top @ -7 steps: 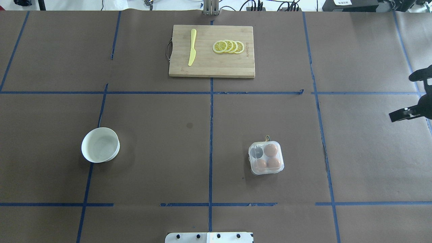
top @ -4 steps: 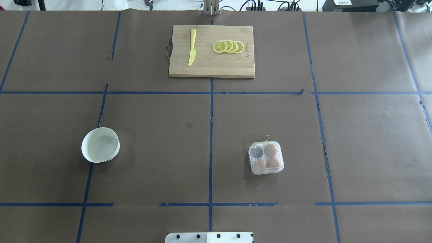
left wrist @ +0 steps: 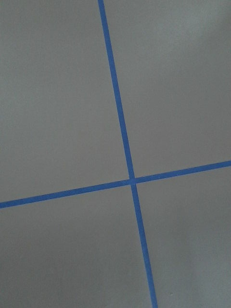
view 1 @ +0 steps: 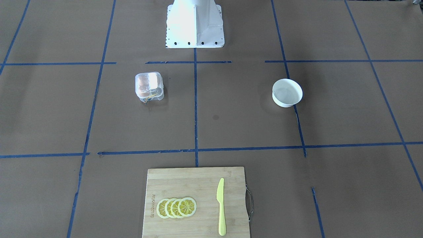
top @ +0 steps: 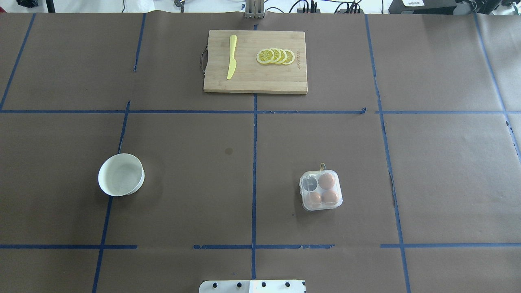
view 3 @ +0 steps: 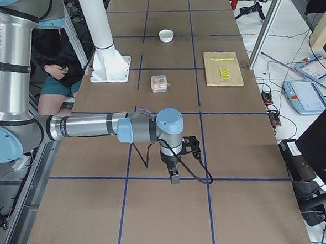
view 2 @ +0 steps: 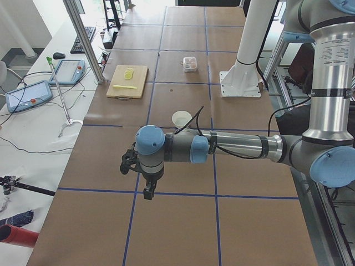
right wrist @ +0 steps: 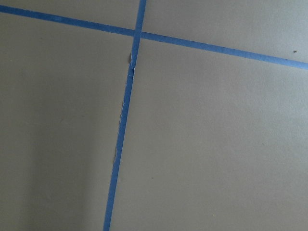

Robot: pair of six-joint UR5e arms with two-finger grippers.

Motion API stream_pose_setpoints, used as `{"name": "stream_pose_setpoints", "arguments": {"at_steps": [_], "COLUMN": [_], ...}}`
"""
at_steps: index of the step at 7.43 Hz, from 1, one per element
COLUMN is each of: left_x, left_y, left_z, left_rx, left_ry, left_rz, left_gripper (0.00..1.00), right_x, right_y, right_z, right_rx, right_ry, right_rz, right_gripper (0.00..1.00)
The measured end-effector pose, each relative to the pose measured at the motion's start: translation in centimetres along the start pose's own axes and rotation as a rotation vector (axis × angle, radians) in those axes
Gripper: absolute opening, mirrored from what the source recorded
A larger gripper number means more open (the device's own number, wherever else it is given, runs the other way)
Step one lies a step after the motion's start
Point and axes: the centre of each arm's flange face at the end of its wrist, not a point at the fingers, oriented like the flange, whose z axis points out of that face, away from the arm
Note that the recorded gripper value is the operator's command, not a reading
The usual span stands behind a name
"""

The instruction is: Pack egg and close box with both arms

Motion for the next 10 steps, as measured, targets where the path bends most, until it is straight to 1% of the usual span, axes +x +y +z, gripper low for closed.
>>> {"name": "stream_pose_setpoints", "arguments": {"at_steps": [3, 7, 10], "left_x": [-0.09, -0.15, -0.14], "left_y": [0.15, 0.21, 0.2], "left_z": [0.11, 0.23, 0.18], "left_rx": [-0.001, -0.004, -0.003], "left_ry": [0.001, 0.002, 0.002], "left_rz": [-0.002, -0.004, -0.003], "left_gripper": [1.0, 1.0, 1.0], "right_x": [0.45, 0.74, 0.75], "right_y": [0.7, 0.62, 0.54], "right_z": [0.82, 1.23, 1.26], "right_rx": [-0.011, -0.018, -0.007], "right_ry": [-0.015, -0.016, -0.016], "right_rz": [0.005, 0.008, 0.0], "right_gripper": [1.0, 1.0, 1.0]}}
